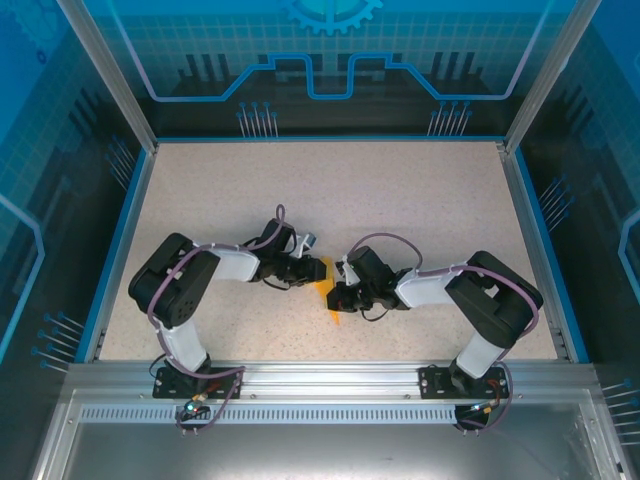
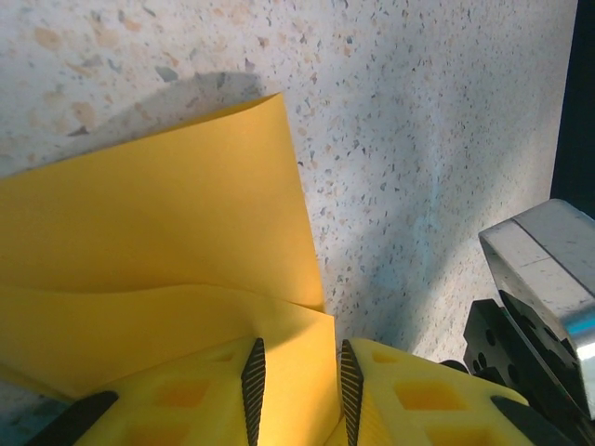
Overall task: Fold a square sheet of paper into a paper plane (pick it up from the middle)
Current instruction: Fold the wing for the fifth time at the center of the table.
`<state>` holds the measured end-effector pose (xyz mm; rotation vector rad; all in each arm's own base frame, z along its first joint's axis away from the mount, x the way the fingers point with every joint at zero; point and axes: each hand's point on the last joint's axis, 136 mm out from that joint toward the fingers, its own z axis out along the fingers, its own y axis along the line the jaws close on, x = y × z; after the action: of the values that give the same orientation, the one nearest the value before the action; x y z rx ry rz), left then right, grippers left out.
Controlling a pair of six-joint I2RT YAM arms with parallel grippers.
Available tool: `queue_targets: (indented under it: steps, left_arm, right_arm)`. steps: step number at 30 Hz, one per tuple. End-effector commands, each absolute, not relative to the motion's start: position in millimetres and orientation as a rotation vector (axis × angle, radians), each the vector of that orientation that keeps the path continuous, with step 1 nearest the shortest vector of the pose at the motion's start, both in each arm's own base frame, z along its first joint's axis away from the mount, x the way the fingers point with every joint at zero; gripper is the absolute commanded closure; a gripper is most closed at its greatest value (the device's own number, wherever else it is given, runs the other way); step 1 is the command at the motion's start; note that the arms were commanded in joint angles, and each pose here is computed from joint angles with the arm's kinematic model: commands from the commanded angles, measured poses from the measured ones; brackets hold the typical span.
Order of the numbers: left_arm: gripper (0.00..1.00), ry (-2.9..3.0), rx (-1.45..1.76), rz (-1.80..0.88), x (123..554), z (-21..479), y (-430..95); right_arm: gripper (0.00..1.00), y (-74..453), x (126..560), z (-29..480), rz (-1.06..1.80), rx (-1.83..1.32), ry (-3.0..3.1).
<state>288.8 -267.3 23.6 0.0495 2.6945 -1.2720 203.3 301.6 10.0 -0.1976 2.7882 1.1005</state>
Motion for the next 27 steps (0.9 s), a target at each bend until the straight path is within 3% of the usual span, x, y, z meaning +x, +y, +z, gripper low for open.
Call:
queue_targets:
  steps: [1, 18, 27]
  left_arm:
    - [0.68, 2.714, -0.009, -1.123, 306.3, 1.3, -241.3]
    - [0.67, 2.686, -0.057, -1.134, 346.5, 10.1, -208.5]
    - [0.64, 2.558, -0.018, -1.182, 348.6, 82.5, -207.1]
  right_arm:
    - [0.95, 258.4, 162.8, -30.5, 0.903, -0.138, 3.038]
    - [0.96, 260.3, 157.5, -30.2, 0.937, -0.196, 3.043]
    - [0.95, 269.4, 168.3, -27.5, 0.954, -0.157, 3.024]
